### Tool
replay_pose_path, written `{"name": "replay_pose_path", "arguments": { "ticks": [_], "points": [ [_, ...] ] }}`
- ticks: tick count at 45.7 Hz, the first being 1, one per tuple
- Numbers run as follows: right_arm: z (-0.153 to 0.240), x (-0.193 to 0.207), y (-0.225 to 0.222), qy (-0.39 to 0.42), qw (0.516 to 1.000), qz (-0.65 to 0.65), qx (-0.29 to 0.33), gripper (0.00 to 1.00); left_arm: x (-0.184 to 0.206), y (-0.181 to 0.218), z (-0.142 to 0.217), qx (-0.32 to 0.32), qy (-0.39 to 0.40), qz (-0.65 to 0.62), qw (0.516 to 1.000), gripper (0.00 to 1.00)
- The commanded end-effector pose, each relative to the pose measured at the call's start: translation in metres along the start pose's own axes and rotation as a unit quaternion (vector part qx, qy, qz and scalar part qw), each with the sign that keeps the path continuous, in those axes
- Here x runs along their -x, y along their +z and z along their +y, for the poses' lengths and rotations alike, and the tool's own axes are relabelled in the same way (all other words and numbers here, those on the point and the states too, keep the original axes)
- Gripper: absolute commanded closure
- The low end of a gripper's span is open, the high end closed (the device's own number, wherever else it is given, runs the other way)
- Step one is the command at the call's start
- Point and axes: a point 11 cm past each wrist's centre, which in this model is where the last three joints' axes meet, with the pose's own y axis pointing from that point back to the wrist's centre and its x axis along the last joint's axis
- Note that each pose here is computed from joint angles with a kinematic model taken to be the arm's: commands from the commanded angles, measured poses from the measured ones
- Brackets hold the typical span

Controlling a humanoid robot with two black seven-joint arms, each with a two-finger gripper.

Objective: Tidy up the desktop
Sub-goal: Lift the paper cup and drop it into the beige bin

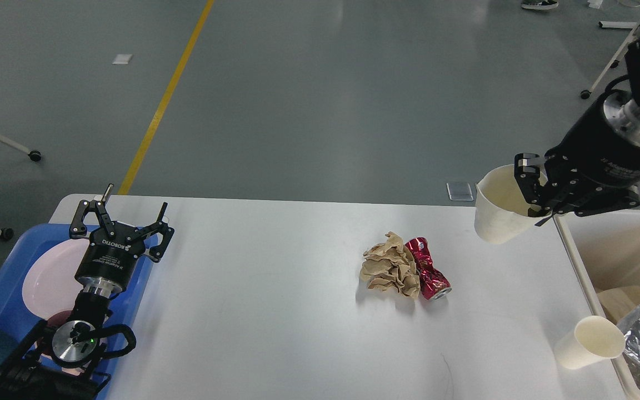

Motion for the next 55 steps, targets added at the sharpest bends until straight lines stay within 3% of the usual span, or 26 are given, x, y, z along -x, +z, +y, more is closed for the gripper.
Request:
{"name": "replay_pose_path", "arguments": {
  "ticks": [1,9,18,27,48,55],
  "points": [
    [0.000,0.000,0.001,-0.002,1.000,-0.001,-0.002,1.00,0.000,0.000,0.000,0.000,0.000,0.000,1.000,0.04],
    [0.001,-0.004,0.009,0.009,1.000,-0.012,0.005,1.00,-0.001,0.000,0.001,0.000,0.001,0.000,1.000,0.04],
    [-0.007,-0.016,0.055,0.043,0.995,-0.072,0.055,1.00,-0.001,0.000,0.001,0.000,0.001,0.000,1.000,0.04],
    [-0.013,-0.018,0.107,0.058,0.986,-0.143,0.055,1.00,-0.001,0.000,0.001,0.000,0.001,0.000,1.000,0.03],
    [-0.121,-0.010,0.307,0.087,0.939,-0.277,0.184,1.00,-0.001,0.000,0.001,0.000,0.002,0.000,1.000,0.04],
    [-0.166,0.000,0.340,0.084,0.935,-0.279,0.203,1.00,-0.001,0.000,0.001,0.000,0.001,0.000,1.000,0.03]
  ]
}}
